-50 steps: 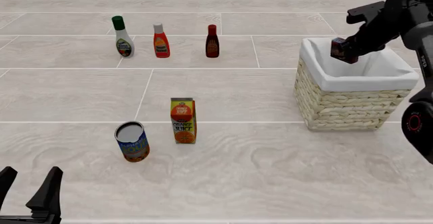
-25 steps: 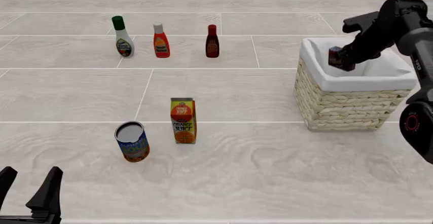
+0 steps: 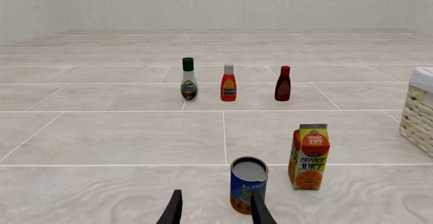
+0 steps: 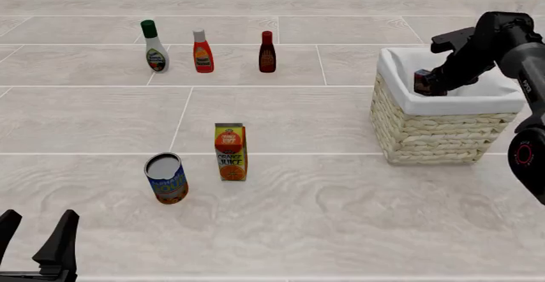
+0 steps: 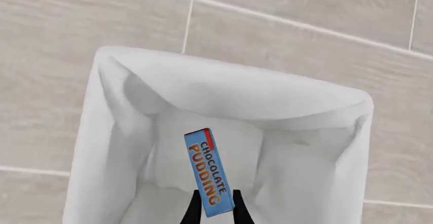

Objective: Pick the chocolate pudding and place it in the basket.

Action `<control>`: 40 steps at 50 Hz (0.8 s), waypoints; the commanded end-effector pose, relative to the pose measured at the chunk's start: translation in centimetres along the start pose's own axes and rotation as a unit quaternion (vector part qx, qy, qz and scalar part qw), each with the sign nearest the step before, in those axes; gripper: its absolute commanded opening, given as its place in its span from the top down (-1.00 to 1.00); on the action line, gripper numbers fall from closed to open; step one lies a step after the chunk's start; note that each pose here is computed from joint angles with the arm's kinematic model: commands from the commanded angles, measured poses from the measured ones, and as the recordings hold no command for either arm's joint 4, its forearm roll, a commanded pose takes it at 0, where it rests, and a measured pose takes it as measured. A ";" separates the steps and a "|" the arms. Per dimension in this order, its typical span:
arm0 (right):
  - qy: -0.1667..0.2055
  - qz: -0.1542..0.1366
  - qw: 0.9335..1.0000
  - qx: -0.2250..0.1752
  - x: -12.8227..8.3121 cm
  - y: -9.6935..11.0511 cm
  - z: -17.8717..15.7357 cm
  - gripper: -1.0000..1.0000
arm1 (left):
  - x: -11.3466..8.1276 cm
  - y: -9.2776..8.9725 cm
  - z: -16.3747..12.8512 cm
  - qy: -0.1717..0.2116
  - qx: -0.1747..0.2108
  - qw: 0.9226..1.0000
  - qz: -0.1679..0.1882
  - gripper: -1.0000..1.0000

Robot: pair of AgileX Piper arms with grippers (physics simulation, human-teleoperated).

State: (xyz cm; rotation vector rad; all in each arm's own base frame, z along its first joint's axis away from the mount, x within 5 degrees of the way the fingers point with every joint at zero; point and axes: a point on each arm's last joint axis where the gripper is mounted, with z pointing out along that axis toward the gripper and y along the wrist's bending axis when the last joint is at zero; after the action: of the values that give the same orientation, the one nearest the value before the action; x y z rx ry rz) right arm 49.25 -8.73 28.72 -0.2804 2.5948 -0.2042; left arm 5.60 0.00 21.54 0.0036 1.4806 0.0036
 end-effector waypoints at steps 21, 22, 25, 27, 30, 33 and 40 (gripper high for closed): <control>-0.010 0.000 1.000 0.003 -0.4 0.0 -1.0 -1.00 | 0.0 0.0 0.0 0.000 0.000 1.000 0.000 -1.00; -0.011 0.000 1.000 0.004 -0.5 0.0 -1.1 -1.00 | 0.0 0.0 0.0 0.000 0.000 1.000 0.000 -1.00; -0.011 0.000 1.000 0.003 -0.4 0.0 -1.1 -1.00 | 0.0 0.0 0.0 0.000 0.000 1.000 0.000 -1.00; -0.011 -0.001 1.000 0.003 -0.5 0.1 -1.1 -1.00 | 0.0 0.0 0.0 0.000 0.000 1.000 0.000 -1.00; -0.012 -0.001 1.000 0.003 -0.5 0.2 -1.2 -1.00 | 0.0 0.0 0.0 0.000 0.000 1.000 0.000 -1.00; -0.012 -0.001 1.000 0.003 -0.5 0.1 -1.3 -1.00 | 0.0 0.0 0.0 0.000 0.000 1.000 0.000 -1.00; -0.018 -0.002 1.000 0.003 -0.9 0.4 -2.1 -1.00 | 0.0 0.0 0.0 0.000 0.000 1.000 0.000 -1.00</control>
State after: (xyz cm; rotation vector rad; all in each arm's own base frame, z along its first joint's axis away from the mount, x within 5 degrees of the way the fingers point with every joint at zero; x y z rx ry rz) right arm 49.19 -8.32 29.79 -0.2748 2.5697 -0.2053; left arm 5.60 0.00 21.54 0.0036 1.4807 0.0036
